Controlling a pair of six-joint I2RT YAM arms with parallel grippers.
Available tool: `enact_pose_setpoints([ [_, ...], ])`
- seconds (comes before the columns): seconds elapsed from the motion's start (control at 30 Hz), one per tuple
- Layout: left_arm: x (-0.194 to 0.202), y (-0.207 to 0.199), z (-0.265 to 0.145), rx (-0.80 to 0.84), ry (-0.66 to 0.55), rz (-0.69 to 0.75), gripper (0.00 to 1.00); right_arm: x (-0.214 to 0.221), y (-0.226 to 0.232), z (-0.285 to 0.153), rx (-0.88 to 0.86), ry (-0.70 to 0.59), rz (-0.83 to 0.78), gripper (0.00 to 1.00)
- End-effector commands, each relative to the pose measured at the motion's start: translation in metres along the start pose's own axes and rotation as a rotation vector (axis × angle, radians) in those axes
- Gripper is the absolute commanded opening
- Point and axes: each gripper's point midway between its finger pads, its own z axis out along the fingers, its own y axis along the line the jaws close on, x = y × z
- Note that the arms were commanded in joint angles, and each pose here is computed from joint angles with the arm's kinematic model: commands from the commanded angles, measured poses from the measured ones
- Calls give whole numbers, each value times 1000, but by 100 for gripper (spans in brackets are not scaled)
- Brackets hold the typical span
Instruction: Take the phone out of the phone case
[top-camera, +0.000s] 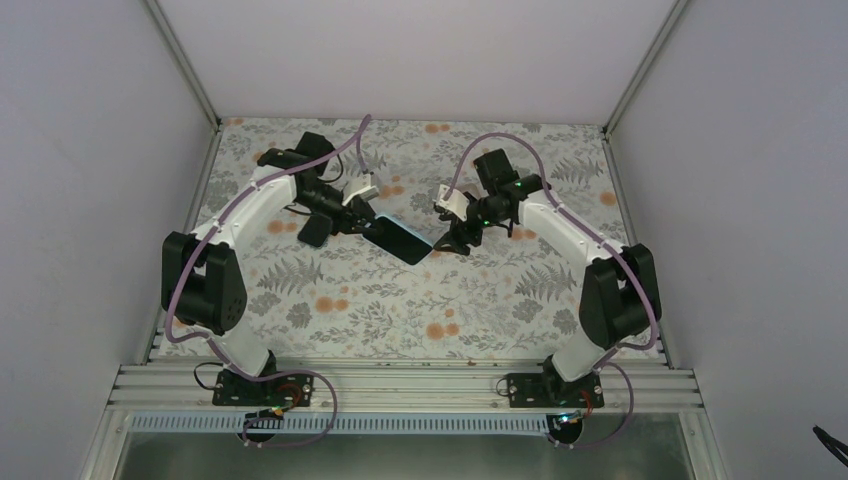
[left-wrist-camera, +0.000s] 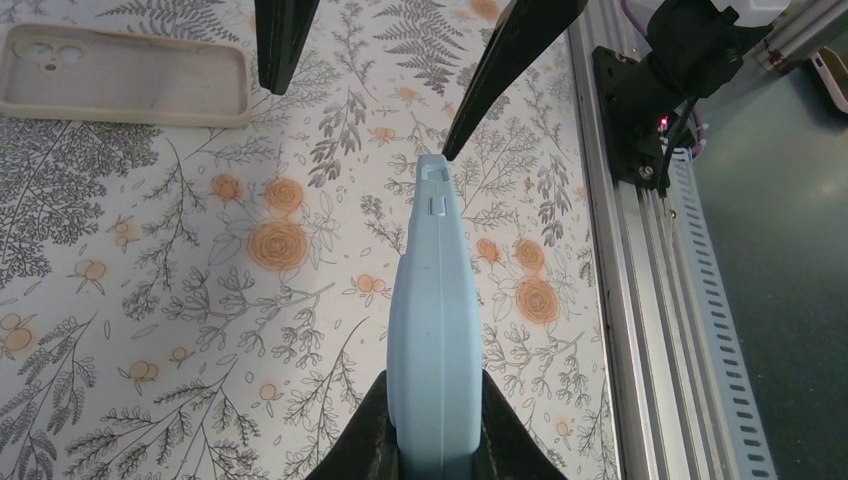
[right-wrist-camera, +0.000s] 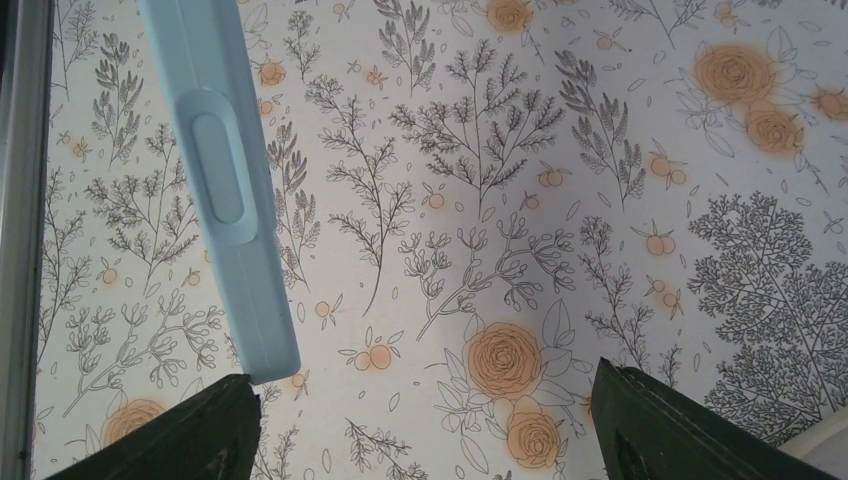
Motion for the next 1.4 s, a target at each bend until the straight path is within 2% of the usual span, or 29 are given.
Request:
enact_pose_setpoints([
  [0.0,-24,-10,-7,22,-74,66,2,-4,-1,3,-8,-7,-3,84],
  [0.37,-27,-14,-7,29,-77,72,2,-3,-2,8,-3,4,3,84],
  [0.7,-32,-38,3,112,-79,91,2,-16,-20,16,130,26,1,83],
  [1.1,-42,-56,-4,185,-123,119,2,-35,-68,15,337,23,28,83],
  [1.37,-38,-58,-3,199,-118,118,2,-40,-79,11,375,16,10,82],
])
